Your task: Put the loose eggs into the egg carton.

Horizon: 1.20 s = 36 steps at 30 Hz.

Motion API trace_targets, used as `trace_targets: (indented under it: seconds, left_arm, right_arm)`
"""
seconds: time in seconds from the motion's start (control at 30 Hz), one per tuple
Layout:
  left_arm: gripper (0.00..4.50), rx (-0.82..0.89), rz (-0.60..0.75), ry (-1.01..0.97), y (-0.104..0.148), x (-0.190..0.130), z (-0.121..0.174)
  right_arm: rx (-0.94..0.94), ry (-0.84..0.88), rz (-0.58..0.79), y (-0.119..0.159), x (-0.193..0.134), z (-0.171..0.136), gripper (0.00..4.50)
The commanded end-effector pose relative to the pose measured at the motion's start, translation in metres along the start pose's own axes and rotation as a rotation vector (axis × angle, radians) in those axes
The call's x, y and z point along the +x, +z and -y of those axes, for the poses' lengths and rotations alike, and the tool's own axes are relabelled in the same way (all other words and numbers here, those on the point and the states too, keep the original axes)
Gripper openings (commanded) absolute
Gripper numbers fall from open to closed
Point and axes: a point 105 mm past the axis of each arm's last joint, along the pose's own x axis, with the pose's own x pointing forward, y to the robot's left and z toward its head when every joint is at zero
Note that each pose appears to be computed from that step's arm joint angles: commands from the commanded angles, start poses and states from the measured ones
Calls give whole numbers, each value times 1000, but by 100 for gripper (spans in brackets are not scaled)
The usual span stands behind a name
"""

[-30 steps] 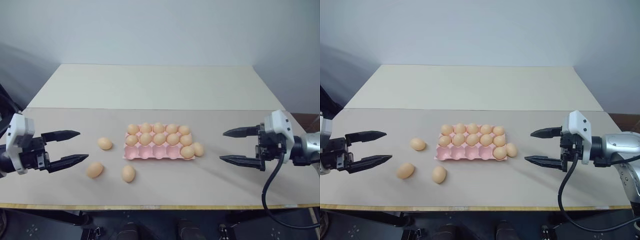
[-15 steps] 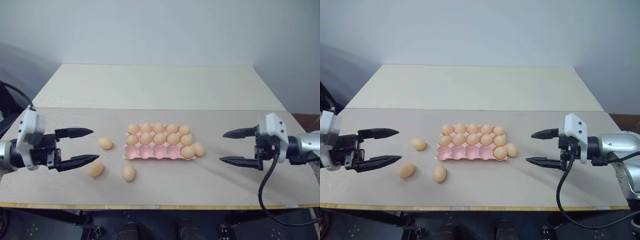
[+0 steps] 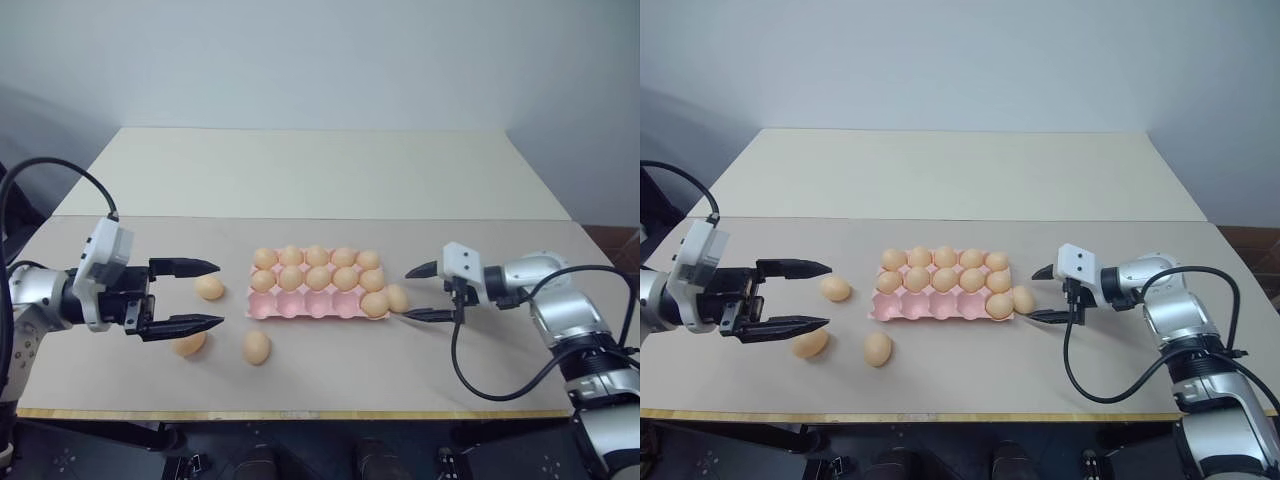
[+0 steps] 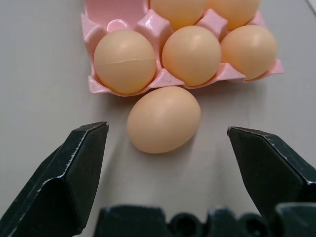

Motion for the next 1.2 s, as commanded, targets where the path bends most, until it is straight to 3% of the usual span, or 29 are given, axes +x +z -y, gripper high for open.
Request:
trace_targets:
  seconds: [0.03, 0.27, 0.37, 0.5, 0.83, 1.0, 1.1, 1.2]
  left_arm:
    - [448, 41, 3, -10, 8, -1, 1]
    - [448, 44, -2, -7, 8, -1, 1]
    - [450, 47, -5, -6, 8, -1, 1]
    - [450, 53, -10, 1, 8, -2, 0]
    - [450, 56, -14, 4, 6, -2, -2]
    - [450, 55, -16, -3, 4, -1, -4]
    - [450, 60, -17, -9, 4, 0, -5]
    - [450, 68, -19, -7, 5, -1, -6]
  right_arm:
    - [-53, 3, -2, 4, 2, 6, 450]
    - [-66, 28, -12, -4, 17, 5, 450]
    - [-63, 13, 16, -3, 19, 6, 389]
    - [-52, -28, 36, -2, 12, 10, 252]
    - [-37, -72, 23, -5, -25, 2, 252]
    - [-17, -87, 30, -2, -17, 3, 252]
    - [-9, -84, 45, 3, -10, 3, 309]
    - [-21, -70, 56, 7, -6, 0, 407]
